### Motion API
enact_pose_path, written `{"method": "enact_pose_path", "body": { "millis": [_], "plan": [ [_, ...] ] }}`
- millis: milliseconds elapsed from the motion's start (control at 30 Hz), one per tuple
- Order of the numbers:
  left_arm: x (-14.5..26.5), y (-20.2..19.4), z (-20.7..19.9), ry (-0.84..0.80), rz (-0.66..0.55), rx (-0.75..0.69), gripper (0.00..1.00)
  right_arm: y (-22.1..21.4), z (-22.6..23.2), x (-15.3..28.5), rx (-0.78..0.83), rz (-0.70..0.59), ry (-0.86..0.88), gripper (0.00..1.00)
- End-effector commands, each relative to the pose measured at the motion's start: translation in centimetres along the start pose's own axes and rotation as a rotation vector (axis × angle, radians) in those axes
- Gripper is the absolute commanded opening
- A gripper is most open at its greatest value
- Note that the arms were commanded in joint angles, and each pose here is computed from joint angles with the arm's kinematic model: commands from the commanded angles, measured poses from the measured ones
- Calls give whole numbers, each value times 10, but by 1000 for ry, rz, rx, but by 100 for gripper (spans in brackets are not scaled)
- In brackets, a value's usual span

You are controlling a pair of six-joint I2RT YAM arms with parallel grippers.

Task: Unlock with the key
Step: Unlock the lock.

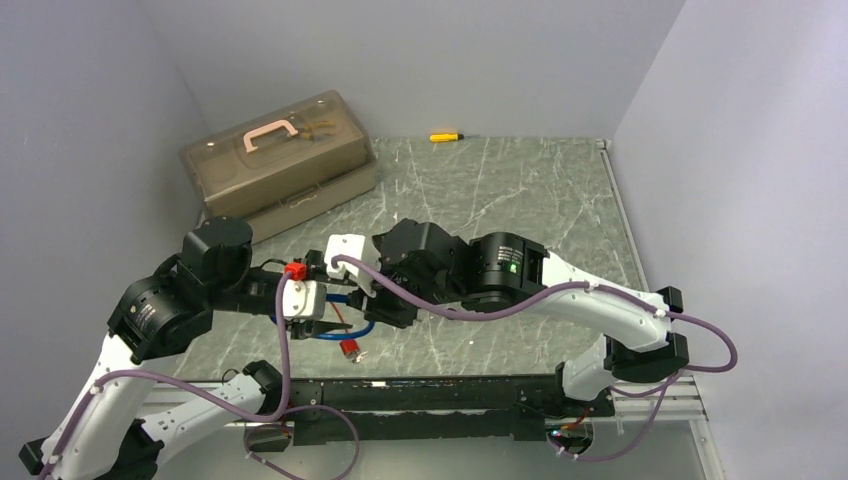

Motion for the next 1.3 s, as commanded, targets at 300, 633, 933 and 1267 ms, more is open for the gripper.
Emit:
{"method": "enact_pose_path", "body": {
  "millis": [300, 633, 933, 1267],
  "plan": [
    [-6, 0, 9, 28, -18, 0, 0, 36, -9, 21, 46, -144, -125, 0],
    [3, 16, 9, 47, -68, -63, 0, 51, -22, 64, 12, -291, -193, 50],
    [9, 19, 2, 31, -94, -83, 0, 29, -24, 97, -147, -410, -58, 49],
    [12, 24, 3, 47, -110, -98, 0, 25, -16, 71, -206, -404, 100, 44]
  ]
}}
Point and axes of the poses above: each gripper's point midway between its finger pads, its own x axis back along the fingers, its own z axis along the line the jaws close on, y = z × x, the point moved 3 cm from there along x, back along the fingers, and after that the axes turned 13 degrees about x, right-handed, at the moved point
